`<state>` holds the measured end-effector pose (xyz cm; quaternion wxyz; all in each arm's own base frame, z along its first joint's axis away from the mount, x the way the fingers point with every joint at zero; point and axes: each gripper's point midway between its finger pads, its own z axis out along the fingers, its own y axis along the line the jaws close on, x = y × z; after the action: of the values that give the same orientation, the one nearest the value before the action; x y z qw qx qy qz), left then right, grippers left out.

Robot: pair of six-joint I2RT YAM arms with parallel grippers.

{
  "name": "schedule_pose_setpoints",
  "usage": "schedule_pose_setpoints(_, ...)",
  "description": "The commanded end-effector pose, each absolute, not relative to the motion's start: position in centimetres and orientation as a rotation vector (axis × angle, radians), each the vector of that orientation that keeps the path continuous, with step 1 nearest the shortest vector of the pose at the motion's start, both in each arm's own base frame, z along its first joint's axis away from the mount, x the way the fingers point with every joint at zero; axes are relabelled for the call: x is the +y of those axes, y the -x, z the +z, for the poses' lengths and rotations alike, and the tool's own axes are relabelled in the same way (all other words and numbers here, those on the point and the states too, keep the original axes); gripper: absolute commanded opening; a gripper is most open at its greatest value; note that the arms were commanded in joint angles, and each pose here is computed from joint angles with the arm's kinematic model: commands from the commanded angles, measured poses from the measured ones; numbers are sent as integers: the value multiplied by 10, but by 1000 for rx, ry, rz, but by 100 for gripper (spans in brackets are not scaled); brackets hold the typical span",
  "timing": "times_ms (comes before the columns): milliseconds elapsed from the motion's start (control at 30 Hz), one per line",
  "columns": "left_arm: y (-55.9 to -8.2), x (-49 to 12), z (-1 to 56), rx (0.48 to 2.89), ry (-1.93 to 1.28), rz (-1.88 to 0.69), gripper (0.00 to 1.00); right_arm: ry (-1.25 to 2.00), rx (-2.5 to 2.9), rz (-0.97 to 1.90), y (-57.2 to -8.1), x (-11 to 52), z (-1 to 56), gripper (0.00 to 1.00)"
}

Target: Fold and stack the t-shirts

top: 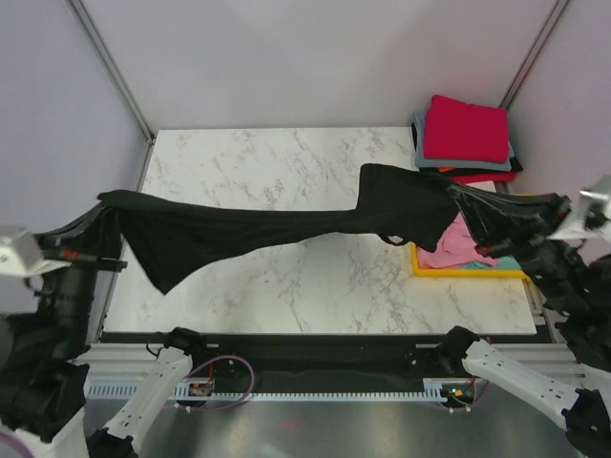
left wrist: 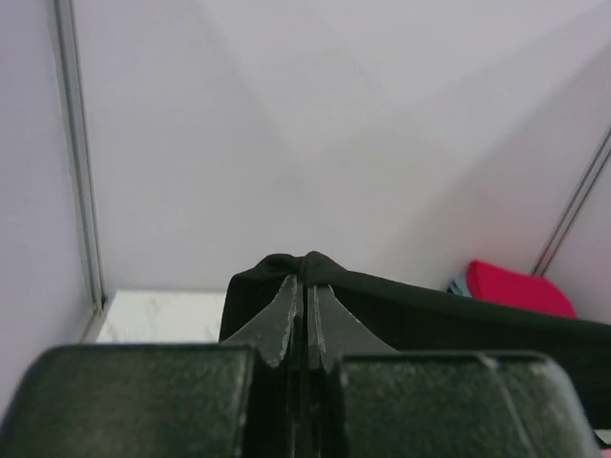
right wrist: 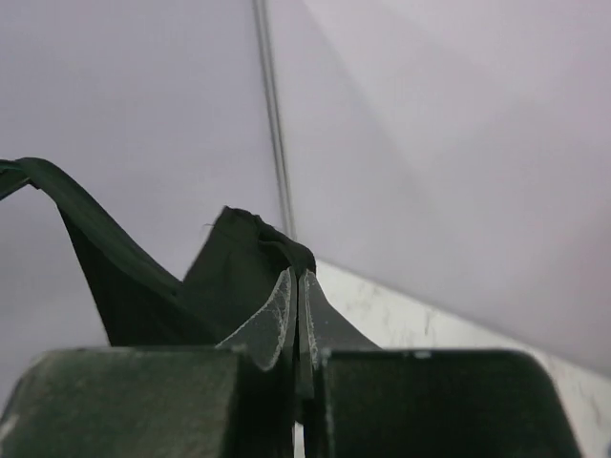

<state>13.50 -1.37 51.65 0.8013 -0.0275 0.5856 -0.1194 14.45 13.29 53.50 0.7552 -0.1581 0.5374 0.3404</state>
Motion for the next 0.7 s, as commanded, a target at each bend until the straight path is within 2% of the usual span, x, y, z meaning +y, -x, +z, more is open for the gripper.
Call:
schedule_pose_setpoints(0, -89, 1, 582, 997, -29, -158, 2, 477, 900, 765, -98, 123, 585, 0)
schedule_pose_setpoints(100, -77, 2, 600, 946, -83, -110, 2, 493, 809, 741, -79, 109, 614, 0)
schedule_pose_setpoints(200, -81, 0, 606, 941, -122, -73, 2, 504, 788, 697, -85, 111, 636, 0)
schedule_pose_setpoints(300, -105, 0, 608, 979, -129, -27, 2, 459, 830, 586, -121, 118, 651, 0)
schedule_pose_setpoints(333, -120, 4, 605, 1013, -102, 4, 2, 463, 882, 547, -149, 136, 647, 0)
schedule_pose_setpoints(400, -160, -2, 595, 1096, -108, 51, 2, 441, 895, 479, -169, 140, 659, 0)
schedule_pose_setpoints(433, -172, 3, 594, 1115, -72, 82, 2, 429, 963, 434, -200, 156, 651, 0)
schedule_pose_setpoints(500, -210, -7, 581, 1179, -99, 125, 2, 428, 989, 377, -224, 168, 651, 0)
schedule_pose_setpoints(600, -266, -14, 554, 1271, -107, 221, 2, 437, 1109, 276, -294, 202, 615, 0)
schedule_pose_setpoints(667, -302, -2, 527, 1364, -42, 368, 3, 494, 1196, 315, -348, 235, 576, 0)
